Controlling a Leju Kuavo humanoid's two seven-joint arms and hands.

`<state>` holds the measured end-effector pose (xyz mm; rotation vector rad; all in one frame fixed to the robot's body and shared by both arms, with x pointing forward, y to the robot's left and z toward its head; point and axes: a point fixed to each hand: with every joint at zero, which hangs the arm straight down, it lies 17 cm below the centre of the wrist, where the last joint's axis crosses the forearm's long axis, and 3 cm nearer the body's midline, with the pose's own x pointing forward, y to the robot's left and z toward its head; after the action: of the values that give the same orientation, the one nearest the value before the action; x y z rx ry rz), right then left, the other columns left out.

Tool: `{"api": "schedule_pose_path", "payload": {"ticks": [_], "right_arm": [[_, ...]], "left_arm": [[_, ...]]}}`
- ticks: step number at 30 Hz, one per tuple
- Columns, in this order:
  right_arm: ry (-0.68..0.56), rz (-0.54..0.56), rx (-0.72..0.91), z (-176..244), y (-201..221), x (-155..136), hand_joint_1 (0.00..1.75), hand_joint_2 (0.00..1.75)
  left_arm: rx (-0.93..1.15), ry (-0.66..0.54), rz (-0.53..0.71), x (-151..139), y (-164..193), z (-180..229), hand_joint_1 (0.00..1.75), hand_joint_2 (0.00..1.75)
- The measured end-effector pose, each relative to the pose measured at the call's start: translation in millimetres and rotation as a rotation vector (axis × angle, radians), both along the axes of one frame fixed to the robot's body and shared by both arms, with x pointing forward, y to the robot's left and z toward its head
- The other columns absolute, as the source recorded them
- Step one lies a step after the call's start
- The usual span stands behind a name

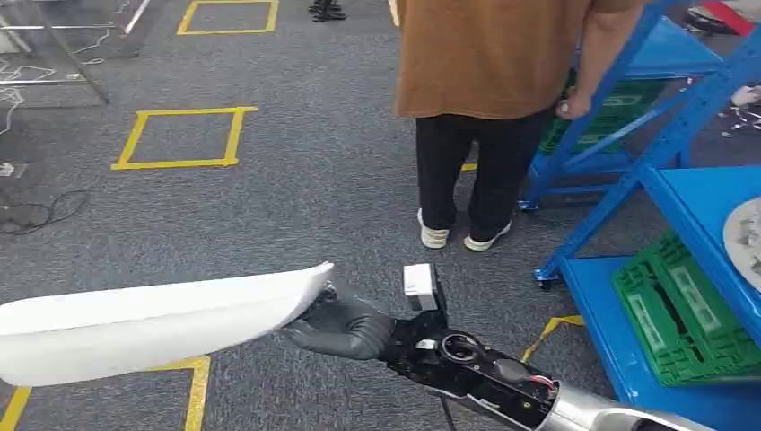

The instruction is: Take the parts from the cabinet and place them on the table.

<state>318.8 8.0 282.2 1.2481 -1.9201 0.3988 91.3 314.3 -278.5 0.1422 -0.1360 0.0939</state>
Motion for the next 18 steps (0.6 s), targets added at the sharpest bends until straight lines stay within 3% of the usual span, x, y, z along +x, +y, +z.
{"api": "schedule_pose_path", "payload": {"ticks": [18], "right_arm": [[0.029,-0.004,-0.002,-10.7,0.2,0.7,1.75,1.75]], "left_arm": [[0.007,0.023,0.004,-4.3,1.9,-0.6,0.0,1.75]]}}
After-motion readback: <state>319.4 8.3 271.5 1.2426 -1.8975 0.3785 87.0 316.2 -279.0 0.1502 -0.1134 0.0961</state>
